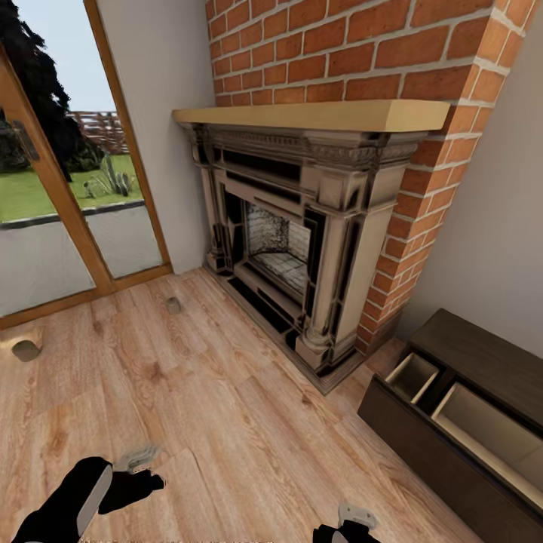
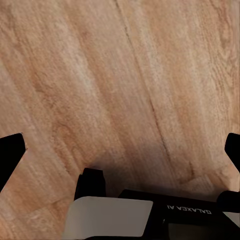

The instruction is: Place each of the two pumpkins and all three candles from the living room inside a cabinet in the living room (use any cabinet), then make sure every cabinet is closed, and position the cauldron so it is next to a table in the living room.

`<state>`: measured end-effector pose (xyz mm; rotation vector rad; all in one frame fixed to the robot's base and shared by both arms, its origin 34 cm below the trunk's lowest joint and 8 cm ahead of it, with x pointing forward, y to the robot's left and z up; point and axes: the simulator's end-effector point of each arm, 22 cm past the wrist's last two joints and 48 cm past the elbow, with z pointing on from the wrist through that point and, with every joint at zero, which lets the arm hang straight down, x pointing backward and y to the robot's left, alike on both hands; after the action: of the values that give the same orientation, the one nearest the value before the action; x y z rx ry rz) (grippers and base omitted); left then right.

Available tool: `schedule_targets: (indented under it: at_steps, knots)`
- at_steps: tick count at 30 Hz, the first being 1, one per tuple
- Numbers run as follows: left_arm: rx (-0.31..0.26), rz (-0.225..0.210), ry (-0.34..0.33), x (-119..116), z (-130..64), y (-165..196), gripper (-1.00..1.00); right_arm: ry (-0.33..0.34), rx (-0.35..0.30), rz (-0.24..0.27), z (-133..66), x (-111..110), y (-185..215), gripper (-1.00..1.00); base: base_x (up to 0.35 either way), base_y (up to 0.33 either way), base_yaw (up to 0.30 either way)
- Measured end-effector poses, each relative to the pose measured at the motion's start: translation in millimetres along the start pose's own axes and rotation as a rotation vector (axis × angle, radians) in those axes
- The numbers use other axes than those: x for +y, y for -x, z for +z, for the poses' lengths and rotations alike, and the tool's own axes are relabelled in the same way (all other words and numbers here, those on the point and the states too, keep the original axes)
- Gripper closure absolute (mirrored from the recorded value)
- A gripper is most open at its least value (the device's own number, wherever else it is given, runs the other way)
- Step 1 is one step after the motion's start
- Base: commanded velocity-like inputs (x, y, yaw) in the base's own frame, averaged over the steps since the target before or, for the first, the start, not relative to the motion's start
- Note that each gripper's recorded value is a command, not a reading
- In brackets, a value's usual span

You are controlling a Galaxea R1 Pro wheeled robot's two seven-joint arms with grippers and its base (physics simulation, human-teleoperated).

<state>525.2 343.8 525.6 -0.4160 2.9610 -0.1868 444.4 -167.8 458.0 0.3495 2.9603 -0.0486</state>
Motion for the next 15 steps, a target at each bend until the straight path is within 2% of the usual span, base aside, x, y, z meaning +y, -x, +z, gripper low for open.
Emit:
schedule_targets:
  at_steps: [2, 6, 8, 14, 15]
  knots:
    - [0.0, -0.011, 0.015, 10.8, 11.9, -13.4, -1.0, -0.001, 0.002, -0.001, 0.6, -0.2, -0.9, -1.0, 0.0, 0.0, 0.225]
    - [-0.017, -0.021, 0.04, 24.1, 24.0, -32.8, -1.0, -0.004, 0.005, -0.001, -4.7, -2.5, -0.6, -1.0, 0.0, 0.0, 0.215]
    - [-0.018, -0.022, 0.055, 28.1, 24.4, -37.2, -1.0, -0.006, 0.007, -0.001, -7.4, -3.2, -0.6, -1.0, 0.0, 0.0, 0.209]
    - [-0.016, -0.033, 0.178, 60.0, 24.3, -51.8, -1.0, -0.006, 0.014, -0.006, -12.6, -2.3, -2.4, -1.0, 0.0, 0.0, 0.199]
    - [-0.019, -0.033, 0.183, 61.1, 24.9, -52.1, -1.0, -0.007, 0.015, -0.007, -12.3, -2.3, -2.9, -1.0, 0.0, 0.0, 0.193]
